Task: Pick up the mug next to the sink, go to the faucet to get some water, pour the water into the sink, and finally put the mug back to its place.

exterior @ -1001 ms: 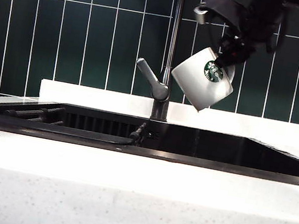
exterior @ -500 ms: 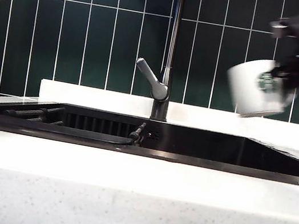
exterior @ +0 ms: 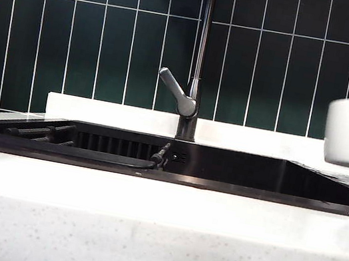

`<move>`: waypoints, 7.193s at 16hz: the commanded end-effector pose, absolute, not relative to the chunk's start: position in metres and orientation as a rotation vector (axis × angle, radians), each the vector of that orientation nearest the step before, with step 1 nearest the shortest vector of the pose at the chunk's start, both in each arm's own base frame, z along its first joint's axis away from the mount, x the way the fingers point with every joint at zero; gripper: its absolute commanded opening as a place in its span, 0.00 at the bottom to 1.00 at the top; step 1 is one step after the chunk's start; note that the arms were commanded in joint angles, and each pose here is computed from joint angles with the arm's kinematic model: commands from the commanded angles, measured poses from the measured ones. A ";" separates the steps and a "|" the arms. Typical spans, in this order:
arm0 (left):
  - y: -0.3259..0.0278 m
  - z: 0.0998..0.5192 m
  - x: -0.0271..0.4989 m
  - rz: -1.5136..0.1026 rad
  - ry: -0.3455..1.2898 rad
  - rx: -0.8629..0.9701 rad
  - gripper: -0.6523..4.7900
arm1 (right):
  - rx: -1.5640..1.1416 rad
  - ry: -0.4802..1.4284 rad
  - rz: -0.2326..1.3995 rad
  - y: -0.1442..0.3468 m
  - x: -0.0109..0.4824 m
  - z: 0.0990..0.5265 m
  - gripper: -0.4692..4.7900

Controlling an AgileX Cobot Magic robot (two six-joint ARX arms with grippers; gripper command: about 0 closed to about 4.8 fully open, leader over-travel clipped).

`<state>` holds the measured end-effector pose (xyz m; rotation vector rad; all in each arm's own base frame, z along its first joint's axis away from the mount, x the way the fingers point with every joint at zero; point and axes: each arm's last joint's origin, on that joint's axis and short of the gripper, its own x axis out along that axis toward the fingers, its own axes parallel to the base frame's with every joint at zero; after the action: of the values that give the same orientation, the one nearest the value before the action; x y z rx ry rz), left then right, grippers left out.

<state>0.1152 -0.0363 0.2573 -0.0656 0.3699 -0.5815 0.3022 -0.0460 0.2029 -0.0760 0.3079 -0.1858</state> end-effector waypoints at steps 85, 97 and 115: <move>-0.023 0.168 0.094 -0.307 0.031 -0.129 0.11 | -0.085 0.179 0.020 0.003 0.095 0.150 0.08; -0.018 0.165 0.095 -0.116 0.047 0.037 0.11 | -0.090 0.053 -0.074 0.000 0.097 0.159 0.08; -0.018 0.163 0.095 -0.117 0.064 0.037 0.11 | -0.084 -0.020 -0.078 0.000 0.097 0.166 0.08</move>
<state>0.0947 -0.0180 0.1614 0.0383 0.0752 -0.1200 0.0972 0.0002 0.1667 -0.0838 -0.0119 -0.0742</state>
